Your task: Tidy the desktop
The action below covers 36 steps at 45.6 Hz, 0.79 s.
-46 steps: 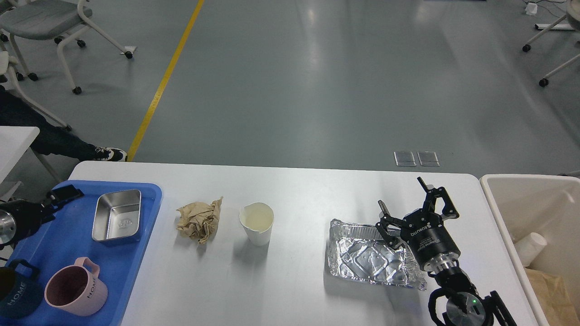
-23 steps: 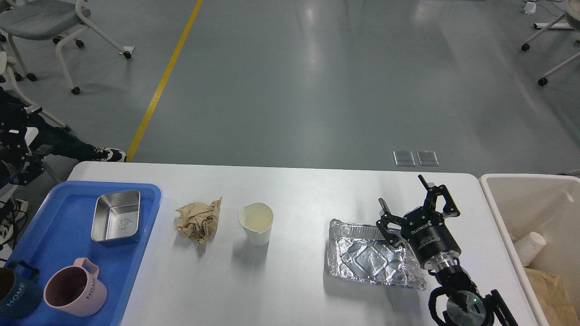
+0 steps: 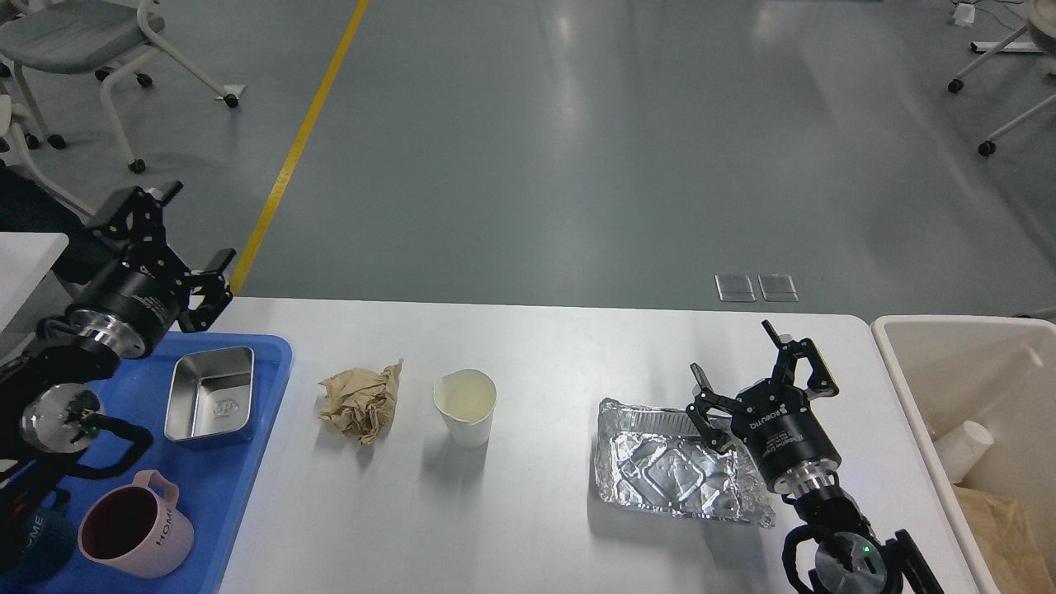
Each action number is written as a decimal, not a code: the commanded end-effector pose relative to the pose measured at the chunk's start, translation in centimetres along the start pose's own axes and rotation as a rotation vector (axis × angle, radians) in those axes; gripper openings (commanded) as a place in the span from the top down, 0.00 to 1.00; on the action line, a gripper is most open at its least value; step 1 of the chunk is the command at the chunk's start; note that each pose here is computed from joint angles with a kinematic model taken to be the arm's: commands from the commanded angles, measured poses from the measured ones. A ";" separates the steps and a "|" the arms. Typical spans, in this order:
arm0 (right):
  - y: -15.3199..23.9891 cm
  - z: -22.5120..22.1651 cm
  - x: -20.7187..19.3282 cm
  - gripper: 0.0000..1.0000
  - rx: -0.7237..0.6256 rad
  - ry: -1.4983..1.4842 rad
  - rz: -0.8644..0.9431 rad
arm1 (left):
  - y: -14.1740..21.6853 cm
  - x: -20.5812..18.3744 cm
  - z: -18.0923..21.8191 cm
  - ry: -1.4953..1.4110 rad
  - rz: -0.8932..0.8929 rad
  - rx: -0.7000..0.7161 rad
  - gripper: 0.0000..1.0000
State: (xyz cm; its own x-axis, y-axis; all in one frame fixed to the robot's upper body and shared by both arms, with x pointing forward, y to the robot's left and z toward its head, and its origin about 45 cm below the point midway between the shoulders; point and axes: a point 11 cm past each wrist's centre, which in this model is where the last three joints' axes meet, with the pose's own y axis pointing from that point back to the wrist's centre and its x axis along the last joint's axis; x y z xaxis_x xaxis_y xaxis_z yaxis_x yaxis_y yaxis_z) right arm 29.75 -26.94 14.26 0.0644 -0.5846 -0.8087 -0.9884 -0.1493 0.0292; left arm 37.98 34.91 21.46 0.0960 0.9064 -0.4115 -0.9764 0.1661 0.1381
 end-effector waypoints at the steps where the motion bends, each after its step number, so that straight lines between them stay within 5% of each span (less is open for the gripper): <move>1: 0.1 0.0 -0.2 0.00 -0.008 0.037 -0.004 | 0.4 -0.9 -2.7 0.117 0.014 -0.004 0.04; 16: -0.1 -1.4 -0.7 0.00 -0.029 0.206 -0.027 | 1.8 -0.5 -5.4 0.282 0.081 -0.068 0.04; 36: -0.4 -9.8 0.6 0.00 -0.102 0.923 0.022 | 1.3 1.1 -4.3 0.264 0.118 -0.118 0.04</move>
State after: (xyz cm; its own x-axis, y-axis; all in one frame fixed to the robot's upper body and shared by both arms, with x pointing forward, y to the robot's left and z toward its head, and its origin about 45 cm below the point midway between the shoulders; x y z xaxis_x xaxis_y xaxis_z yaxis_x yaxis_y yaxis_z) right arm 31.40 -33.45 19.06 0.1925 -0.9516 -0.2396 -0.9732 -0.2164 0.0777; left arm 35.90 34.46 17.36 -0.0675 0.7813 -0.6205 -0.9948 -0.0049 0.1020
